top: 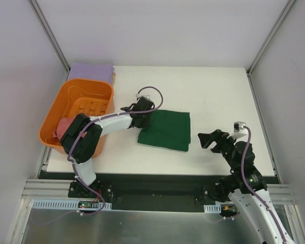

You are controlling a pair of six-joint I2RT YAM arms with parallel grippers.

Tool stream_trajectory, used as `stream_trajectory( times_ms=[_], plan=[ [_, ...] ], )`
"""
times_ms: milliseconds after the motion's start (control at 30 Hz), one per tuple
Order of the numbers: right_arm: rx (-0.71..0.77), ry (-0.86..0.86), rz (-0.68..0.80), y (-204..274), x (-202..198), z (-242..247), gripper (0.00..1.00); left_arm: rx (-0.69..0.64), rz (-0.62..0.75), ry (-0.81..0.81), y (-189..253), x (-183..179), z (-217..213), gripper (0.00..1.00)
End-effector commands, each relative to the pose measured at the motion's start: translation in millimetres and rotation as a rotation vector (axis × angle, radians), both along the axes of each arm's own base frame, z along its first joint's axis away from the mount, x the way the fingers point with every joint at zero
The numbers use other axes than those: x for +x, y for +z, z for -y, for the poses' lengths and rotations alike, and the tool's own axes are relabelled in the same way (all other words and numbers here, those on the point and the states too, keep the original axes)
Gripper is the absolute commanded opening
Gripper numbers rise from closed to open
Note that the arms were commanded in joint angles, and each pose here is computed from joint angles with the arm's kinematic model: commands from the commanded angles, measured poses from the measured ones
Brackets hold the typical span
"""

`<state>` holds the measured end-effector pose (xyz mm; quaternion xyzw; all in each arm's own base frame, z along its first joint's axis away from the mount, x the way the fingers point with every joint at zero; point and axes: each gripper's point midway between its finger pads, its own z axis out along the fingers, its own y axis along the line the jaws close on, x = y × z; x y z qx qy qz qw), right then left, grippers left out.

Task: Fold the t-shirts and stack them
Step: Put the neatly folded tshirt into the corner of the board with the left arm

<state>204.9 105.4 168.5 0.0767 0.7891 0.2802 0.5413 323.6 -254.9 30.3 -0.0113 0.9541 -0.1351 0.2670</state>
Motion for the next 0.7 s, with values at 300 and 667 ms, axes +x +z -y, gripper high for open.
stream_trajectory(
  times_ms=[300, 667],
  plan=[
    [-0.023, -0.172, 0.089, 18.5, 3.4, 33.3, 0.96, 0.609, 0.348, -0.198, 88.4, 95.4, -55.4, 0.0],
    [-0.088, -0.239, 0.061, 8.0, 9.5, 46.8, 0.96, 0.8, 0.494, -0.123, 157.5, 209.3, -111.6, 0.0]
  ],
)
